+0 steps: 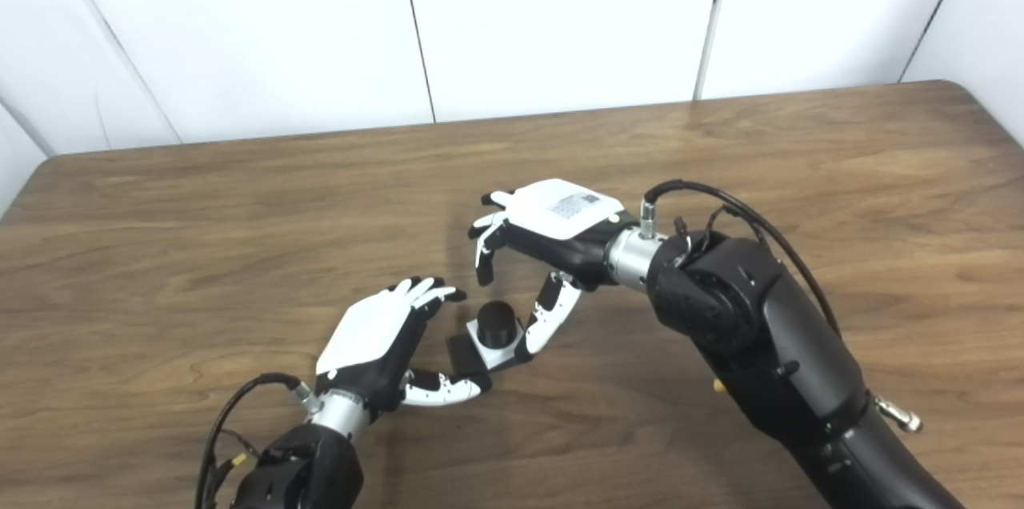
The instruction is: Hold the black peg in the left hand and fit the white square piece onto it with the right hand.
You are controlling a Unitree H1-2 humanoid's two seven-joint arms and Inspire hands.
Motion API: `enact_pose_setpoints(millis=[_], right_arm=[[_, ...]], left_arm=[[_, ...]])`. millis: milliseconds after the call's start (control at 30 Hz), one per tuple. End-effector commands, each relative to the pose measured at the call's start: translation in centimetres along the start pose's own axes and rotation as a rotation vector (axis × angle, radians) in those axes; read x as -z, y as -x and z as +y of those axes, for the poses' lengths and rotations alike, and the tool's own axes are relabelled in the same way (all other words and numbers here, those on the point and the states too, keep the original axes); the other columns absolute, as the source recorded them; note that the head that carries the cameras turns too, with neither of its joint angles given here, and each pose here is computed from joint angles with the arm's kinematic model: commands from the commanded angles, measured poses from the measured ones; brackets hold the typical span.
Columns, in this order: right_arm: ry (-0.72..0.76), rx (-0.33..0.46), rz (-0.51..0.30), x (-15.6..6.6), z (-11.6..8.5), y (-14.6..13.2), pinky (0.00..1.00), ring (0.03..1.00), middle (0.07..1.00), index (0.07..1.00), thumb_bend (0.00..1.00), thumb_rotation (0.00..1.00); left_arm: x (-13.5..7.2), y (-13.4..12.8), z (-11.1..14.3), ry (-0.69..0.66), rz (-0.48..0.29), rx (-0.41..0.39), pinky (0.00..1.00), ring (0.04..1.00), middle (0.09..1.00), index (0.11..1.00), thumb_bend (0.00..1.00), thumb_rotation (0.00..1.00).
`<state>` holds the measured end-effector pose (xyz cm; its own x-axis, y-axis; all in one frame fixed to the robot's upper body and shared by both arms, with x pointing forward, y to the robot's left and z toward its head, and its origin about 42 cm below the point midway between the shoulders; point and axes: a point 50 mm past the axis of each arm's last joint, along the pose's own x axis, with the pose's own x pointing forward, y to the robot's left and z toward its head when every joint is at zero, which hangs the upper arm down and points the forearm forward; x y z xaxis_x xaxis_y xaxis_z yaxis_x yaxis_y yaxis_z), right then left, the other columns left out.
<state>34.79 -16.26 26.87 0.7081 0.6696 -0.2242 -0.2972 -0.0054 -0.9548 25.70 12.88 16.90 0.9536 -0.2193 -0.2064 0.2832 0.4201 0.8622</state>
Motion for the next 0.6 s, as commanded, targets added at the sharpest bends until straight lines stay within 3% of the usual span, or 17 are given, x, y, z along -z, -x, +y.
enact_pose_setpoints(millis=[0,300,567], right_arm=[[0.031,0.07,0.002,0.5,-1.8,0.4,0.99,1.0,0.891,0.63,1.0,0.31],[0.045,0.078,0.022,0.9,-1.9,0.7,0.98,1.0,0.893,0.632,1.0,0.34],[0.006,0.092,0.047,1.6,-2.2,1.4,1.0,1.0,0.899,0.656,1.0,0.31]], left_arm=[[-0.8,0.2,1.6,-0.006,-0.02,-0.075,1.0,1.0,0.972,0.864,0.86,0.33],[-1.1,1.0,2.8,0.008,-0.024,-0.089,1.0,1.0,0.982,0.872,0.85,0.32],[-0.1,1.4,4.1,-0.001,0.008,-0.103,1.0,1.0,0.976,0.875,0.88,0.33]])
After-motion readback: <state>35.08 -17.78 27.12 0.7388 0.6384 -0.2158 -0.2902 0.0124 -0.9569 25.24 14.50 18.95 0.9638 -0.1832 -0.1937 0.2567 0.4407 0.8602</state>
